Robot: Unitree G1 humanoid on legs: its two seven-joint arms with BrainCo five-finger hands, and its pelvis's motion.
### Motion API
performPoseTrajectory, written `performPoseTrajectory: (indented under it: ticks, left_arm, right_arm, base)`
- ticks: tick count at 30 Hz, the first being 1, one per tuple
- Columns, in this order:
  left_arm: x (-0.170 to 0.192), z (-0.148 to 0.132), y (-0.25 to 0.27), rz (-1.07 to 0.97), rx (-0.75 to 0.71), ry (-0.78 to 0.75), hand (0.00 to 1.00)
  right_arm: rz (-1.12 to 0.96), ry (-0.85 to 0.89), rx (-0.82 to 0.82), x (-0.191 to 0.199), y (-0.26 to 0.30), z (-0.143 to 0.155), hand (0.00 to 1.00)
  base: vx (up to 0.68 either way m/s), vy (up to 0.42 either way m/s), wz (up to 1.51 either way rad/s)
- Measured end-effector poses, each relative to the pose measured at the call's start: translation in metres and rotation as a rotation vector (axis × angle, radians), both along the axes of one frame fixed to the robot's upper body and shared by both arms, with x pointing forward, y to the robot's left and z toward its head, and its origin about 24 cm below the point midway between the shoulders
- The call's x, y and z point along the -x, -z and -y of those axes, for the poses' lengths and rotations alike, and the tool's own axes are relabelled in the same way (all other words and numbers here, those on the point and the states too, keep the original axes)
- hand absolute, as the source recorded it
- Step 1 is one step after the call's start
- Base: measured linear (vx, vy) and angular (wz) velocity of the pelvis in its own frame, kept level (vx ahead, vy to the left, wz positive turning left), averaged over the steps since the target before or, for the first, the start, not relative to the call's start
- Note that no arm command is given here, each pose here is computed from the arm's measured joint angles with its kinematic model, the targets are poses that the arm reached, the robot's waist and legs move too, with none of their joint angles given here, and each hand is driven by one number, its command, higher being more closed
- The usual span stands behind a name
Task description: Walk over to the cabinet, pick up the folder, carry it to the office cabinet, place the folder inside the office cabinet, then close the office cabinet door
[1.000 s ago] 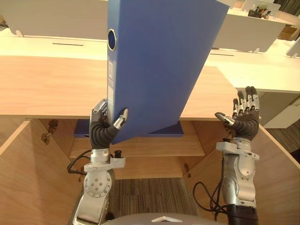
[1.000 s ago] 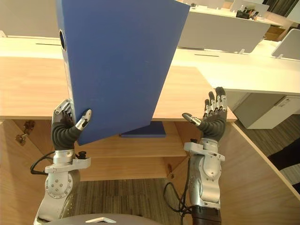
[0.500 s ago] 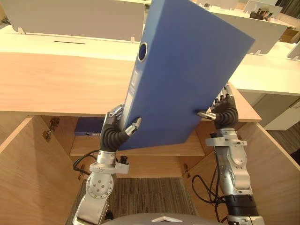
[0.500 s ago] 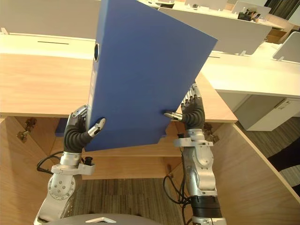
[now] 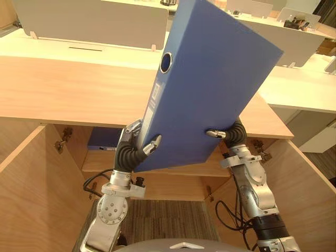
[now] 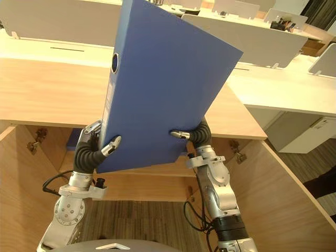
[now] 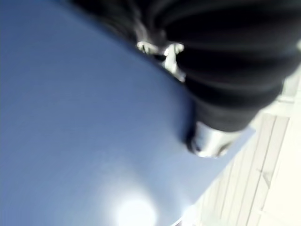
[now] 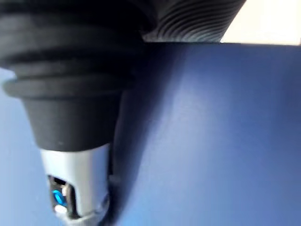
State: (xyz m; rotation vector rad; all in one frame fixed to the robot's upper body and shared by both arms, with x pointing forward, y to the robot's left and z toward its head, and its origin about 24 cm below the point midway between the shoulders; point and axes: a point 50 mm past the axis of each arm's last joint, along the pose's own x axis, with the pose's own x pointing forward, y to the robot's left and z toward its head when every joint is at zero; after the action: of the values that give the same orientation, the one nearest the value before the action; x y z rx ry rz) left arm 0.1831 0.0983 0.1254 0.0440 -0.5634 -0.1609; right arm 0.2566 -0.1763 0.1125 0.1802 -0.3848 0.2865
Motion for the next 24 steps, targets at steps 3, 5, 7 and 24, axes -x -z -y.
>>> performPoseTrajectory:
  ticks: [3, 5, 7, 24]
  left_arm:
    - [0.0, -0.002, 0.0, 0.003, -0.004, -0.014, 1.0]
    - [-0.001, -0.004, 0.0, 0.005, -0.009, -0.028, 0.0]
    - [-0.001, -0.005, 0.0, 0.005, -0.011, -0.032, 0.0]
    - [-0.001, -0.058, 0.01, -0.049, 0.085, -0.373, 0.0]
  right_arm:
    - [-0.018, -0.022, -0.006, 0.0, 0.004, -0.004, 1.0]
    - [-0.019, -0.027, -0.008, 0.0, 0.005, -0.006, 1.0]
    - [-0.012, -0.024, -0.019, 0.0, 0.004, -0.007, 1.0]
    - [0.14, 0.056, -0.132, 0.013, -0.022, -0.037, 1.0]
  base:
    - [0.0, 0.0, 0.0]
    - [0.0, 0.0, 0.0]
    - [0.0, 0.0, 0.0]
    - [0.0, 0.0, 0.02]
